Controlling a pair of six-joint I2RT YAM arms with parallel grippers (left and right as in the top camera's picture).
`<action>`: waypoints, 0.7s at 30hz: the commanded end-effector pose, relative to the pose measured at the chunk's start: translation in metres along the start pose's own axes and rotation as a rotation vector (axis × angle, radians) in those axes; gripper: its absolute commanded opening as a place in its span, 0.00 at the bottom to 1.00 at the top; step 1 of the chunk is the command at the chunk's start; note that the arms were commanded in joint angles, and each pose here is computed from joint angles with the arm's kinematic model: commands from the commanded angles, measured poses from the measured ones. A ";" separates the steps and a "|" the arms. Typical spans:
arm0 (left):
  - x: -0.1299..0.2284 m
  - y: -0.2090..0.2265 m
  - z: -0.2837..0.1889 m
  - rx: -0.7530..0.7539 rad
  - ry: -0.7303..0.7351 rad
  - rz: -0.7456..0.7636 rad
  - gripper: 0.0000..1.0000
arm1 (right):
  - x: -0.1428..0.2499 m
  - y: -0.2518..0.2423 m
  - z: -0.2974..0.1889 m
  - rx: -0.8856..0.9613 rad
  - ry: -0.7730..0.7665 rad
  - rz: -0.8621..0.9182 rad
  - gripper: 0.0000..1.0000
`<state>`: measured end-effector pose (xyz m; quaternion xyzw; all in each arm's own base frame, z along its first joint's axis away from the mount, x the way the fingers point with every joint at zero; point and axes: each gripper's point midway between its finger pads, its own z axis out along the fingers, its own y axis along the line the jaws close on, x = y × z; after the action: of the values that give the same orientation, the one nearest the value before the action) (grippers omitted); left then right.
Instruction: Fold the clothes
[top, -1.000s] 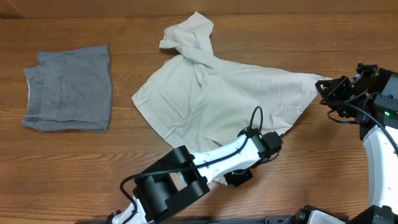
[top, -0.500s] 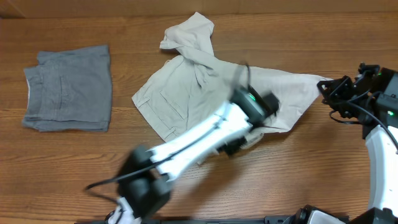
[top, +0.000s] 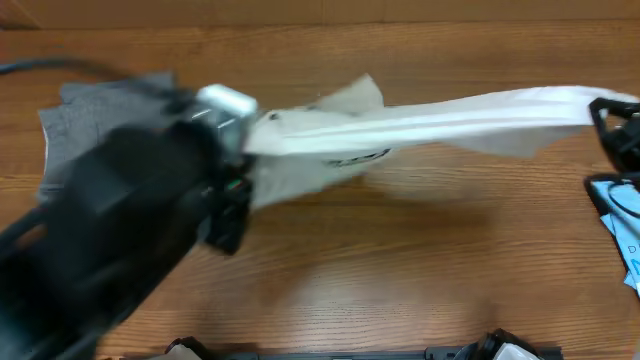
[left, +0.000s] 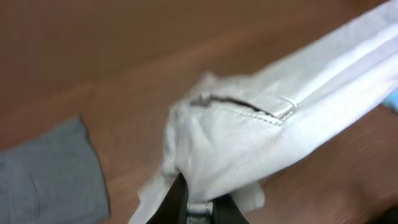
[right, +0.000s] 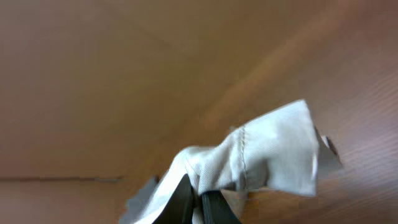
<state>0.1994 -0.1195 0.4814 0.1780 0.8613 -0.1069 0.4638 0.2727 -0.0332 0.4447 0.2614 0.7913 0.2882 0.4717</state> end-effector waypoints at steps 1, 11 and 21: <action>-0.011 0.042 -0.059 -0.143 -0.185 -0.026 0.04 | -0.027 0.015 -0.033 0.058 -0.144 -0.060 0.04; -0.026 0.087 -0.120 -0.349 -0.382 0.013 0.04 | -0.033 0.082 -0.097 -0.026 -0.295 -0.192 0.04; -0.053 0.075 -0.016 -0.484 -0.167 0.119 0.04 | -0.057 0.038 -0.019 0.028 -0.106 -0.074 0.04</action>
<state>0.2124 -0.0714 0.5380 0.1458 0.8020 0.0102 0.5792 0.2309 -0.0001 0.5482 0.1839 0.7557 0.2857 0.5599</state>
